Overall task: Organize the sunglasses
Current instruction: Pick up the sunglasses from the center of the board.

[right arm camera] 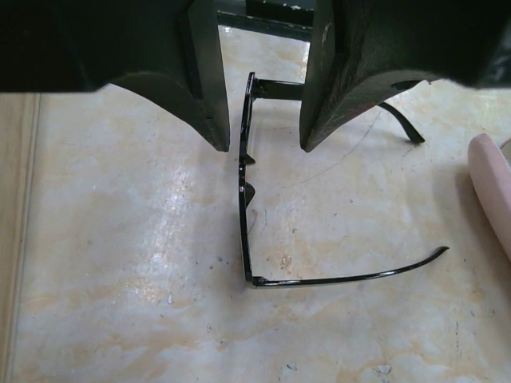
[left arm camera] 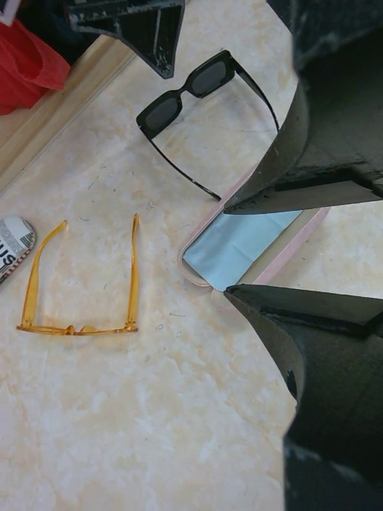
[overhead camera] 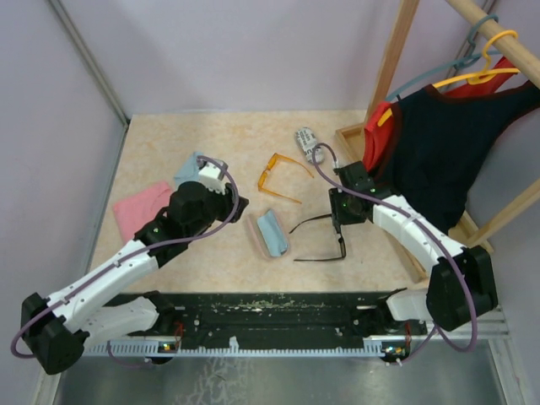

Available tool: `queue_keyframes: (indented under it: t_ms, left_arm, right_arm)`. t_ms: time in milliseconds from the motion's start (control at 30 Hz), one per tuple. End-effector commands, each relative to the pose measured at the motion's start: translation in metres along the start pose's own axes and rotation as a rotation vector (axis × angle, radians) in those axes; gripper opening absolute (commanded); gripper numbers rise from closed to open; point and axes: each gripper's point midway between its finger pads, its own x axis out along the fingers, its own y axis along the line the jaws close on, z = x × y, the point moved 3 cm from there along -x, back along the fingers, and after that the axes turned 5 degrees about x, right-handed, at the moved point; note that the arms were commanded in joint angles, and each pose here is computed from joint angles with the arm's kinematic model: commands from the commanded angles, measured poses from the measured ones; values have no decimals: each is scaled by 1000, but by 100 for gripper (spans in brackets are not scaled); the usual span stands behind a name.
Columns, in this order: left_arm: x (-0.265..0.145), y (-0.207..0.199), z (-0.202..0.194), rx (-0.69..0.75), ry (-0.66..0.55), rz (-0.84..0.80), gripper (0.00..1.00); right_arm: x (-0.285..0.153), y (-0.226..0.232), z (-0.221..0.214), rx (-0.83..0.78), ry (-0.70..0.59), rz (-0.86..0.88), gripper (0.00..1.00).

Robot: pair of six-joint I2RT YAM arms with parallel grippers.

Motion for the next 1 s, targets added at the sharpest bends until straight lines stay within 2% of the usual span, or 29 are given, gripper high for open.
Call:
queue_keyframes:
  t_ms: [0, 567, 767, 967]
  left_arm:
    - [-16, 7, 0, -44, -21, 42, 47]
    - [-25, 4, 2, -67, -52, 11, 49]
    - [-27, 5, 4, -65, -65, 19, 49]
    - [-24, 5, 2, -62, -55, 17, 50]
  right_arm:
    - [8, 5, 16, -46, -44, 39, 41]
    - [34, -13, -17, -21, 77, -61, 34]
    - [41, -14, -18, -16, 81, -73, 28]
    - [44, -13, -22, -11, 98, -69, 27]
